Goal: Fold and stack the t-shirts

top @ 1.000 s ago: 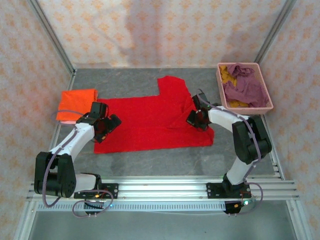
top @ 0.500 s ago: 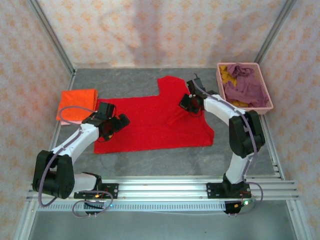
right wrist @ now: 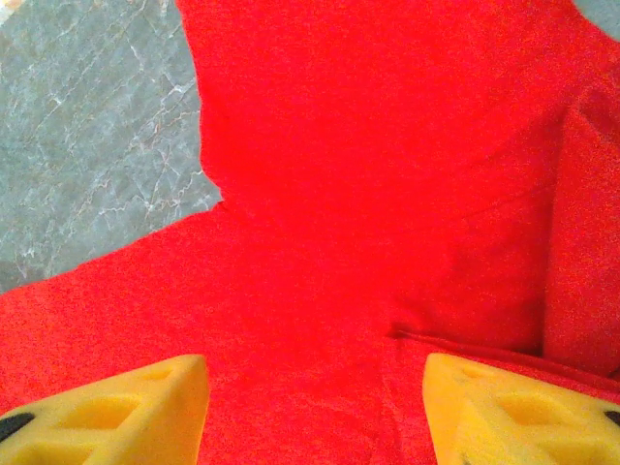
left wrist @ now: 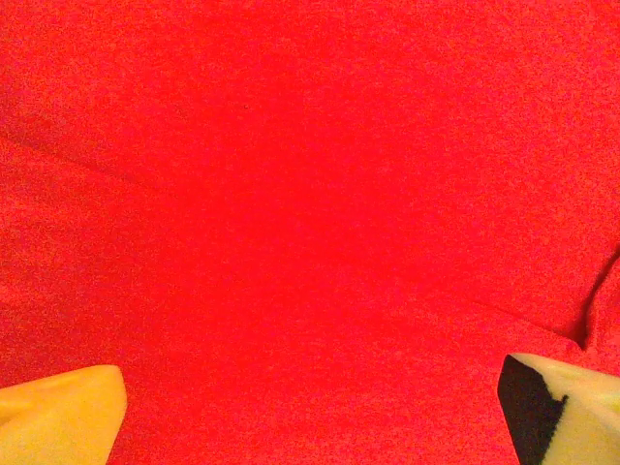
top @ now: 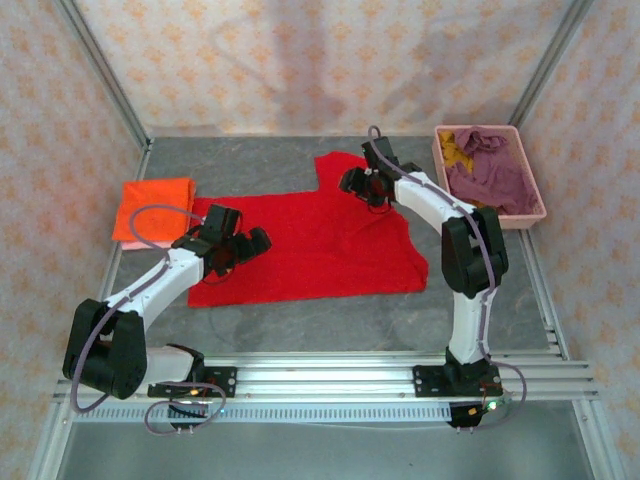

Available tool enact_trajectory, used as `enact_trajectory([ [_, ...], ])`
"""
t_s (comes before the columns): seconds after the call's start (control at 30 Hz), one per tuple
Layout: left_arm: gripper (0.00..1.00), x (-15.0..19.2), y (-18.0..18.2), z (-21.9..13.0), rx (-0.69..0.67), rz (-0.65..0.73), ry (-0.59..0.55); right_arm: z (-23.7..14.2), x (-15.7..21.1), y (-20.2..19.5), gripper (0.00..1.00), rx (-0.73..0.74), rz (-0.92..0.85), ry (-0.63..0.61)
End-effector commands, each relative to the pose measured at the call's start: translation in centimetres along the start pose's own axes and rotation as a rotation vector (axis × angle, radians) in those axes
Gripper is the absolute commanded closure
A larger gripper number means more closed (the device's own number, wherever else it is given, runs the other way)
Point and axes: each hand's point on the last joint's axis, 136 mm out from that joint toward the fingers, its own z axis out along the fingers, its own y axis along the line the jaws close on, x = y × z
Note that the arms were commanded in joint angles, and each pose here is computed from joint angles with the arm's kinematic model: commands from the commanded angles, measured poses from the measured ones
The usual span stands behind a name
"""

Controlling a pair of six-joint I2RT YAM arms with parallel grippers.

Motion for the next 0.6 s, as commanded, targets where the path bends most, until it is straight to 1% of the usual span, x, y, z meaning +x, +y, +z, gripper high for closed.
enact_trajectory([
  [0.0,0.00,-0.6,-0.9,0.0,0.018,0.048,-0.032,-2.3,-1.4,-1.0,0.39,0.034,-0.009,-0.080],
  [0.07,0.00,-0.9,-1.8,0.2,0.035,0.077,-0.047,-3.0,-1.2,-2.3,0.40,0.052,0.020,-0.104],
  [0.13,0.00,-1.3,-3.4,0.6,0.065,0.134,-0.057,-3.4,-0.7,-3.9,0.40,0.061,0.055,-0.115],
  [0.2,0.04,-1.6,-6.2,1.1,0.104,0.217,-0.058,-3.8,0.1,-5.7,0.40,0.075,0.093,-0.116],
  [0.27,0.04,-1.9,-9.1,1.6,0.131,0.287,-0.055,-4.4,0.8,-6.9,0.41,0.081,0.108,-0.113],
  [0.3,0.03,-1.9,-10.6,2.2,0.136,0.349,-0.048,-4.7,1.2,-7.5,0.41,0.090,0.108,-0.110],
  [0.4,0.04,-2.0,-14.4,4.1,0.143,0.439,-0.007,-5.7,2.4,-9.0,0.42,0.115,0.112,-0.107],
  [0.47,0.11,-2.2,-16.7,5.6,0.154,0.467,0.012,-6.3,3.1,-9.7,0.42,0.120,0.117,-0.105],
  [0.5,0.16,-2.2,-17.6,6.9,0.156,0.470,0.031,-6.7,3.4,-10.0,0.42,0.120,0.118,-0.106],
  [0.53,0.19,-2.0,-18.1,8.0,0.151,0.473,0.056,-7.0,3.8,-10.2,0.42,0.119,0.116,-0.105],
  [0.57,0.23,-1.9,-18.9,9.3,0.146,0.477,0.078,-7.4,4.2,-10.3,0.42,0.118,0.112,-0.103],
])
